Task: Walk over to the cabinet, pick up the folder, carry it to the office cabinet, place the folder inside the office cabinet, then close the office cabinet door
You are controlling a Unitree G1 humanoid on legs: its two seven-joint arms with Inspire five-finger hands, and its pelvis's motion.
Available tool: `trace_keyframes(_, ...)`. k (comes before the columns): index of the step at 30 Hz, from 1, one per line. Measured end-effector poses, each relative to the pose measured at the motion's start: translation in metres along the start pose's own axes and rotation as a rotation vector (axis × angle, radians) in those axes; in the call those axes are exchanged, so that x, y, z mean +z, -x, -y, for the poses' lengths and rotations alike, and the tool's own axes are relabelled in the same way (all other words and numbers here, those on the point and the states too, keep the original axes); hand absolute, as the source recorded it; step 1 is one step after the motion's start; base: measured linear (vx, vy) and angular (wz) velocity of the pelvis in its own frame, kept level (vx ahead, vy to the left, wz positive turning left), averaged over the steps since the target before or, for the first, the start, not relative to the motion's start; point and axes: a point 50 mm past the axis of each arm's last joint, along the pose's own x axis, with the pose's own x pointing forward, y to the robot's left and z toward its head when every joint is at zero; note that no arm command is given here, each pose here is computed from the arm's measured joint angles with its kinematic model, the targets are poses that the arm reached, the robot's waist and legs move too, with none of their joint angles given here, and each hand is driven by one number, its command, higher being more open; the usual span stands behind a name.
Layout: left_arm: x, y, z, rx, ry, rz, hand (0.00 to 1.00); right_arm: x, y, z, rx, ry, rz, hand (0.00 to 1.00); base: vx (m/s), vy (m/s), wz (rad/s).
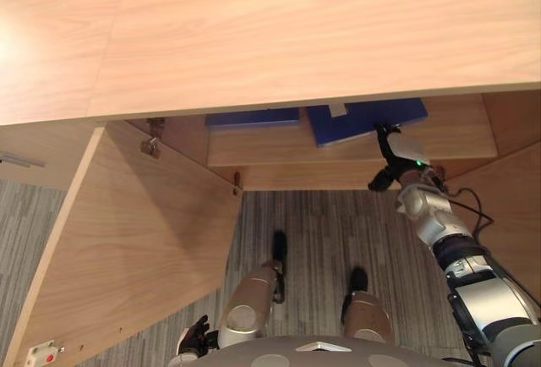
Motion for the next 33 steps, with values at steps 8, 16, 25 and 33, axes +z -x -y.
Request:
trace_keyframes(8, 0.011, -0.001, -0.001, 0.005, 0.003, 0.054, 1.00, 0.018, -0.018, 0.049, -0.118, 0.118, 0.102, 1.00, -0.02, -0.015, -0.06)
trace_keyframes(16, 0.070, 0.005, 0.014, -0.063, -0.136, 0.312, 1.00, 0.022, -0.032, 0.130, -0.301, 0.248, 0.136, 1.00, -0.05, -0.019, 0.09)
trace_keyframes(25, 0.075, 0.011, 0.016, -0.156, -0.057, 0.348, 1.00, 0.010, -0.025, 0.180, -0.387, 0.380, 0.137, 1.00, -0.13, 0.053, 0.00)
trace_keyframes(33, 0.079, 0.017, 0.013, -0.204, -0.124, 0.379, 1.00, 0.033, -0.023, 0.234, -0.388, 0.423, 0.206, 1.00, -0.08, 0.004, 0.04)
